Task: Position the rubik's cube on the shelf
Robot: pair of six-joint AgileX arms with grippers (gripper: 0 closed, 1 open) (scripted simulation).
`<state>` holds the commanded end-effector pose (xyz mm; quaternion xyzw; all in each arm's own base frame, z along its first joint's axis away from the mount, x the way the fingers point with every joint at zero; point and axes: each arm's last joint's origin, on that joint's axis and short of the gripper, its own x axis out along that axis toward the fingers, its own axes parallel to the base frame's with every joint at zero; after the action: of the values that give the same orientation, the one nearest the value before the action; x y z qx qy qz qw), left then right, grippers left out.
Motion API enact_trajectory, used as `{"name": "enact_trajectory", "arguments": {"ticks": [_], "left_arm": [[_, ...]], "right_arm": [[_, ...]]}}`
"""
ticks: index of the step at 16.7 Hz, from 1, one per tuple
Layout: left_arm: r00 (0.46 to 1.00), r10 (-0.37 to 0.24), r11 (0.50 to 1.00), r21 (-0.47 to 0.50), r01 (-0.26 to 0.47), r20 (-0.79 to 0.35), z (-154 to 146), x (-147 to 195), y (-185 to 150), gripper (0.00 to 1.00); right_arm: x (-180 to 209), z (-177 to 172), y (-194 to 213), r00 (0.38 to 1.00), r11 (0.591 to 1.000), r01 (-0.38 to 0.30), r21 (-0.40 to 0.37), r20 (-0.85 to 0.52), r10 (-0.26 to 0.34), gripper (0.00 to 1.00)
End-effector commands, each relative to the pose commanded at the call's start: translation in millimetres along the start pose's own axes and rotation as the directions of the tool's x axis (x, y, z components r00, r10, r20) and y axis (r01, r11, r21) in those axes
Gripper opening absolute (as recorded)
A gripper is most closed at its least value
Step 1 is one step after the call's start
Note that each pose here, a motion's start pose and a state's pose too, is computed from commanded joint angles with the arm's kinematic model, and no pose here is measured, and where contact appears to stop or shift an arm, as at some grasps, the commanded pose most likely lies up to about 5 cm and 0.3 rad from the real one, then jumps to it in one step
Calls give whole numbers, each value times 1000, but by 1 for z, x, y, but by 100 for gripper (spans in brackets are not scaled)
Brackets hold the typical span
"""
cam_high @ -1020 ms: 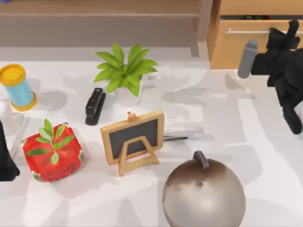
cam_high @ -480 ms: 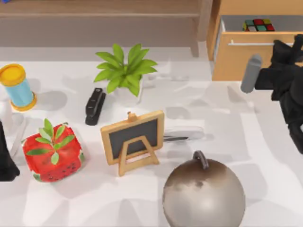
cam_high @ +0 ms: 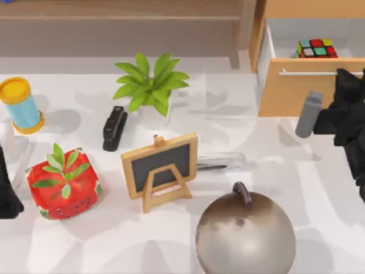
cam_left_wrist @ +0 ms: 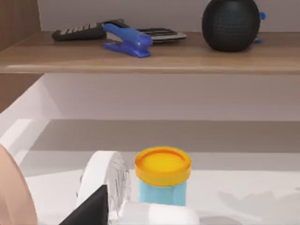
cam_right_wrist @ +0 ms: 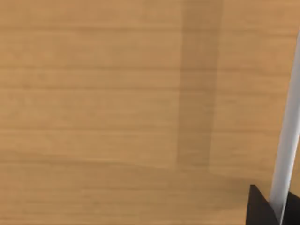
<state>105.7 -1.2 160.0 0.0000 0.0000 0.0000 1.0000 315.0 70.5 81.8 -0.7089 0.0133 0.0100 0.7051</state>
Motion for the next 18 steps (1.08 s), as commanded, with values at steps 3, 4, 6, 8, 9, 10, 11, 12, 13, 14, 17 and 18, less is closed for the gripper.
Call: {"name": "enact_trajectory", "arguments": {"ticks": [3, 4, 6, 8, 9, 10, 11, 12, 13, 14, 17, 18], "left_arm": [[1000, 0, 1000, 0, 0, 0, 0, 0, 0, 100], [1000, 0, 1000, 0, 0, 0, 0, 0, 0, 100], [1000, 0, 1000, 0, 0, 0, 0, 0, 0, 100], [1000, 0, 1000, 0, 0, 0, 0, 0, 0, 100], [1000, 0, 1000, 0, 0, 0, 0, 0, 0, 100], [1000, 0, 1000, 0, 0, 0, 0, 0, 0, 100], [1000, 0, 1000, 0, 0, 0, 0, 0, 0, 100], [1000, 0, 1000, 0, 0, 0, 0, 0, 0, 100], [1000, 0, 1000, 0, 0, 0, 0, 0, 0, 100], [1000, 0, 1000, 0, 0, 0, 0, 0, 0, 100], [1000, 0, 1000, 0, 0, 0, 0, 0, 0, 100], [1000, 0, 1000, 0, 0, 0, 0, 0, 0, 100]], "right_arm": [[-10, 0, -5, 1000, 1000, 24, 7, -4, -24, 0], [-10, 0, -5, 1000, 1000, 24, 7, -4, -24, 0], [-9, 0, -5, 1000, 1000, 24, 7, -6, -24, 0], [-13, 1, -6, 999, 999, 35, 9, -9, -35, 0], [-19, 2, -7, 999, 999, 42, 12, -9, -42, 0], [-26, 2, -6, 999, 999, 43, 13, -8, -43, 0], [-36, 2, -4, 999, 999, 31, 9, -6, -31, 0], [-47, 0, 0, 1000, 1000, 11, 3, -4, -11, 0], [-57, -1, 1, 1000, 1000, 2, 0, -2, -2, 0], [-65, -1, 1, 1000, 1000, 5, 0, -2, -5, 0], [-72, 0, -3, 1000, 1000, 24, 7, -6, -24, 0], [-72, 0, -3, 1000, 1000, 24, 7, -6, -24, 0]]}}
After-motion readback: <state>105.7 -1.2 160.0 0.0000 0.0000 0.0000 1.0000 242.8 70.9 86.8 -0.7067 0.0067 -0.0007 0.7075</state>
